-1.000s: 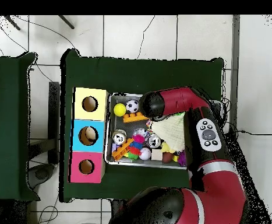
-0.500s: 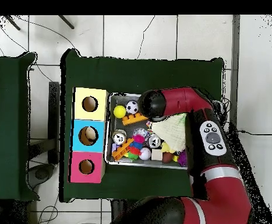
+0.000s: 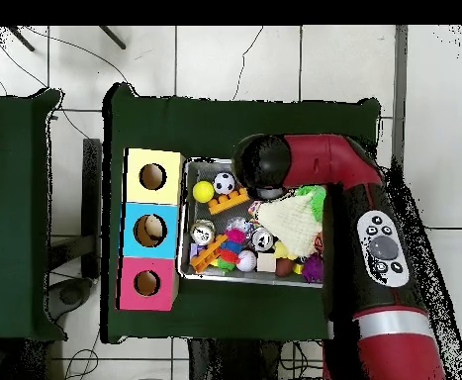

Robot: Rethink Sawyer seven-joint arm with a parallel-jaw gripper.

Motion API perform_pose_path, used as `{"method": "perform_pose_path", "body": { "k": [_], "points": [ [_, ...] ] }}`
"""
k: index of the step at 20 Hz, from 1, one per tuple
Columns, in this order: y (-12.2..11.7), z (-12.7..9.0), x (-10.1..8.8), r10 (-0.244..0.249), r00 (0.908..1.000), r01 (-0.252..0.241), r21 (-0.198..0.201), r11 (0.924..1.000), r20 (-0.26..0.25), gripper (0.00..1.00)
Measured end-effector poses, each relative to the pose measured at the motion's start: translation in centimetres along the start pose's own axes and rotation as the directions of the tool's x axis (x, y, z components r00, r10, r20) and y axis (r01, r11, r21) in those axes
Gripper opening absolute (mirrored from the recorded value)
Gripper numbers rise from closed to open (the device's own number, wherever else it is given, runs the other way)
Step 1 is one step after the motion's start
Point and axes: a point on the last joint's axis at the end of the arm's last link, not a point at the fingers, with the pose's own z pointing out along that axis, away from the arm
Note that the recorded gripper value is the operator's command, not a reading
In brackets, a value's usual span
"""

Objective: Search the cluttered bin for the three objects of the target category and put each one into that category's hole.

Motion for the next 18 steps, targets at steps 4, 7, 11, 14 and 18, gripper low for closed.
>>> {"method": "perform_pose_path", "body": {
  "k": [4, 7, 11, 14, 18],
  "points": [
    [0.3, -3.9, -0.5, 0.025, 0.9997, -0.025, -0.02, 0.9995, -0.008, 0.0],
    [0.8, -7.2, -1.0, 0.042, 0.9991, -0.042, -0.039, 0.9984, -0.006, 0.0],
    [1.9, -9.8, -1.6, 0.054, 0.9985, -0.054, -0.065, 0.9965, 0.008, 0.0],
    [3.7, -12.1, -2.5, 0.07, 0.997, -0.066, -0.104, 0.9923, 0.033, 0.0],
    [6.3, -14.3, -3.3, 0.089, 0.9947, -0.081, -0.146, 0.986, 0.05, 0.0]
  ]
}}
